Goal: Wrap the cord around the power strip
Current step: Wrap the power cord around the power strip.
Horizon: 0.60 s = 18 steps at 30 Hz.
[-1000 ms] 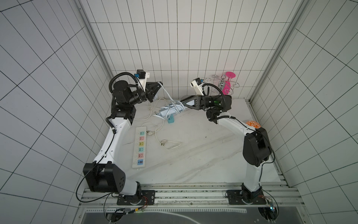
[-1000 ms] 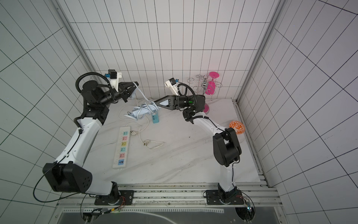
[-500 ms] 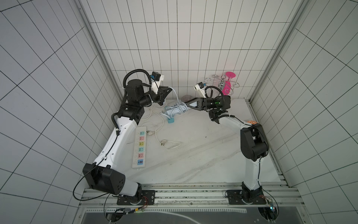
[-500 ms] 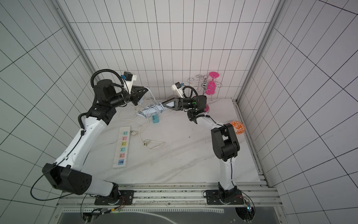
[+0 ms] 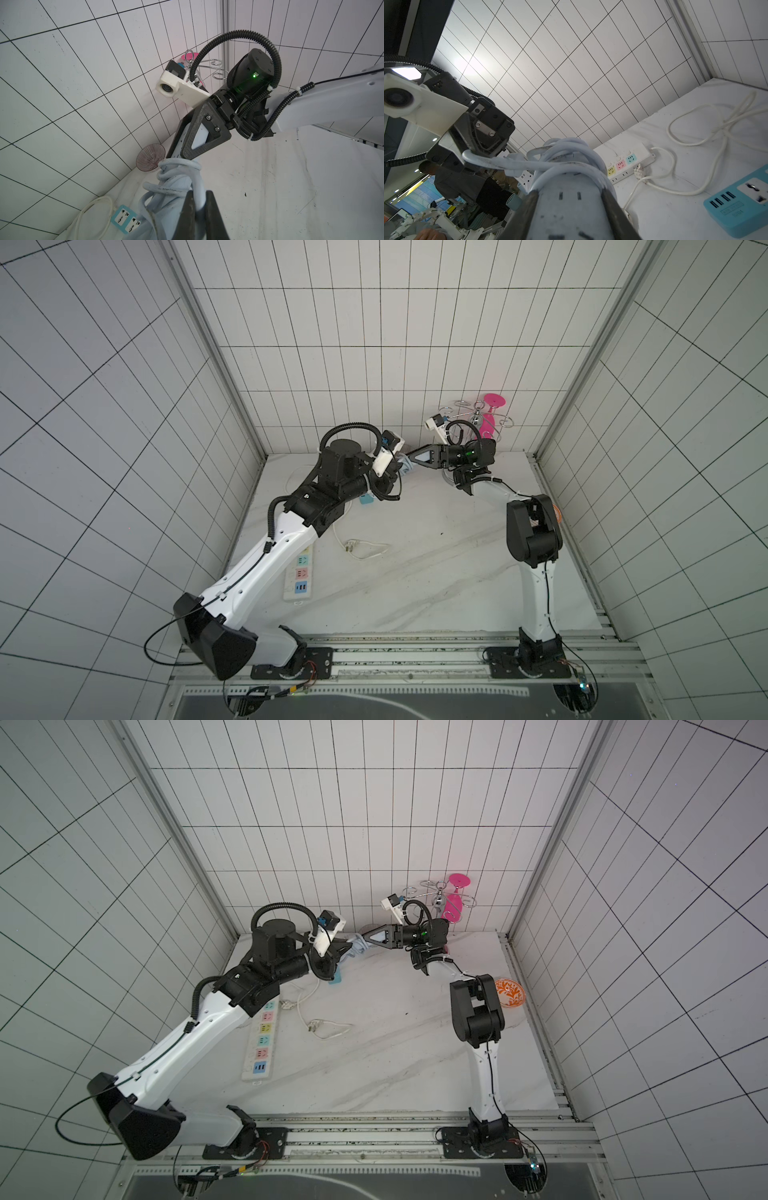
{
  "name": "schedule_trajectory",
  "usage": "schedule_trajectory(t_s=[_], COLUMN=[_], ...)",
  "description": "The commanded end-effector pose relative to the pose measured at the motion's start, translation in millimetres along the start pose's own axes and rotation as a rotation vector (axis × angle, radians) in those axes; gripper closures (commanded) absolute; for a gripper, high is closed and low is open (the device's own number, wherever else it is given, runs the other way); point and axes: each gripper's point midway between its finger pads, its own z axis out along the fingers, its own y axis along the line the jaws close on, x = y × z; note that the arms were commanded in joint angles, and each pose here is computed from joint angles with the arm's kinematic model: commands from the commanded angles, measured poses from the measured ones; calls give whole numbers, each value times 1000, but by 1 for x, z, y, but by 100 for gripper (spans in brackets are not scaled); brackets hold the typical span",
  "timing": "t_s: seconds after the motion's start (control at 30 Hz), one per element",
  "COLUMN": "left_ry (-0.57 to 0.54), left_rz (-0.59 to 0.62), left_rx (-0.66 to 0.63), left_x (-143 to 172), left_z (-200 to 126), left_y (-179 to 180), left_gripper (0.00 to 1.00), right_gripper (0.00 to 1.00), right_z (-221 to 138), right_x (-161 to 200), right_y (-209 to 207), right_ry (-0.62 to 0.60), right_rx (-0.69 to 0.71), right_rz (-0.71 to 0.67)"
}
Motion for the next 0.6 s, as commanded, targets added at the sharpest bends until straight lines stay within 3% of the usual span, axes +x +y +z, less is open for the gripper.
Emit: schedule_trajectory(t_s=[0.0, 0.3, 0.57], left_ry=[-217, -385, -414], left_rz=[82, 53, 6], left_rx=[37, 74, 152], left_x=[-46, -5, 25], left_z=[-20, -21, -1], left_y=[-31, -53, -72], left_gripper=[99, 100, 95], right_gripper=[100, 100, 100], right_z=[-27, -37, -19], right_x=[-46, -63, -41], right_y=[-8, 66, 95], right_ry=[-226, -330, -263], right_rx=[13, -196, -181], right_rz=[20, -42, -72])
